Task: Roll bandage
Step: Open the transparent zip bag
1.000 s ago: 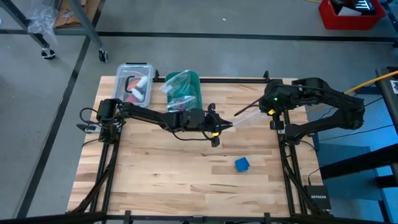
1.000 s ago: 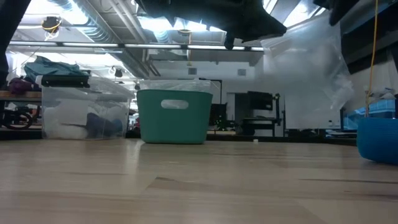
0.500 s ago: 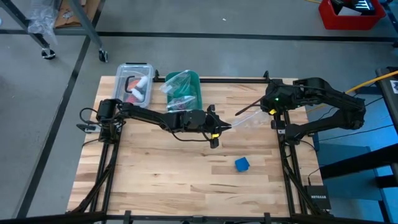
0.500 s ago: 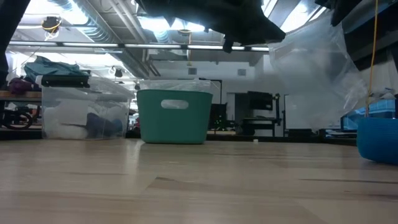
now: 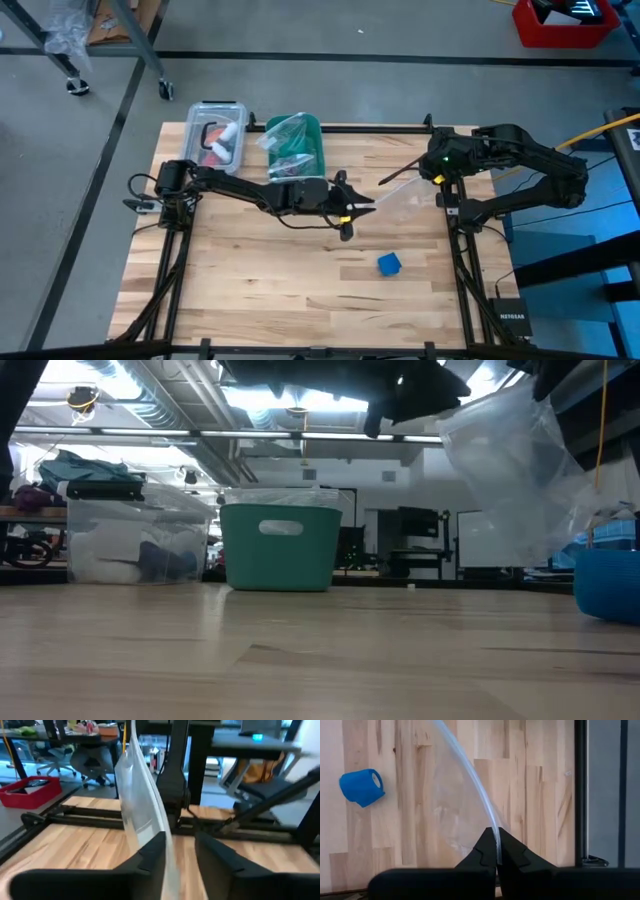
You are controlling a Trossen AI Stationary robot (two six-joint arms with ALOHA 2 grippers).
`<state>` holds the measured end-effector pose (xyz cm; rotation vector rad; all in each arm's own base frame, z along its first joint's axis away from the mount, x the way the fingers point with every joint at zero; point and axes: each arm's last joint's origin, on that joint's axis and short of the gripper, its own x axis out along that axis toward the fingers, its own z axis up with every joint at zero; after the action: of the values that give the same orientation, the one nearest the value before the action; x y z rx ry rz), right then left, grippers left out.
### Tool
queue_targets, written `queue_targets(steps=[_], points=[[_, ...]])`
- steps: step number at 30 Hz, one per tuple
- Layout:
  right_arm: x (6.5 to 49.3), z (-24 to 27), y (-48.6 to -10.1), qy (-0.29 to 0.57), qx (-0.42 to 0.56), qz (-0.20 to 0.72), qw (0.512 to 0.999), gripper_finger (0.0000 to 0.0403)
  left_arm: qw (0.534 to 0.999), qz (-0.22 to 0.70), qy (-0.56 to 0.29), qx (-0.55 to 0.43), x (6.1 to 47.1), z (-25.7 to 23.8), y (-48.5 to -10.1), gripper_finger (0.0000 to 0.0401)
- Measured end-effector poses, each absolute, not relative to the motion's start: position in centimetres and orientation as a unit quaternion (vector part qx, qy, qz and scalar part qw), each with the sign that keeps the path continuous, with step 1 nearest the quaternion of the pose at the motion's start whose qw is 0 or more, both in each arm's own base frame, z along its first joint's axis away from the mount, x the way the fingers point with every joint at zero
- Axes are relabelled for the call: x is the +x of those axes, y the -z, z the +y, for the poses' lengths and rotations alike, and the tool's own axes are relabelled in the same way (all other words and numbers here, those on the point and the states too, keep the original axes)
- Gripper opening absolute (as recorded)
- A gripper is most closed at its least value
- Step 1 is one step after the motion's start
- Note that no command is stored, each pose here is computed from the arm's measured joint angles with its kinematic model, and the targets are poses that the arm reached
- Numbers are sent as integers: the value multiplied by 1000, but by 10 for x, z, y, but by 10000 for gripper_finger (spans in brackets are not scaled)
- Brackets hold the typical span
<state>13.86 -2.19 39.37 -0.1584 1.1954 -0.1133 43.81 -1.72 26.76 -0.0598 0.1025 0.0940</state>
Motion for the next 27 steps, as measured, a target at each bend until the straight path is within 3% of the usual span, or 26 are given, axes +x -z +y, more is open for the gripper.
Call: queue_targets(steps=[5, 9, 15, 27], points=[[144, -21, -395, 36, -64, 540, 838, 1, 998, 26, -52, -33, 439, -13, -272, 161], [146, -21, -396, 33, -65, 535, 842, 1, 998, 3, -59, -35, 439, -7, -277, 177], [148, -21, -396, 23, -70, 530, 845, 1, 994, -53, -79, -50, 438, 7, -287, 170], [154, -21, -399, 16, -71, 502, 862, 1, 992, -26, -104, -64, 438, 18, -282, 147]])
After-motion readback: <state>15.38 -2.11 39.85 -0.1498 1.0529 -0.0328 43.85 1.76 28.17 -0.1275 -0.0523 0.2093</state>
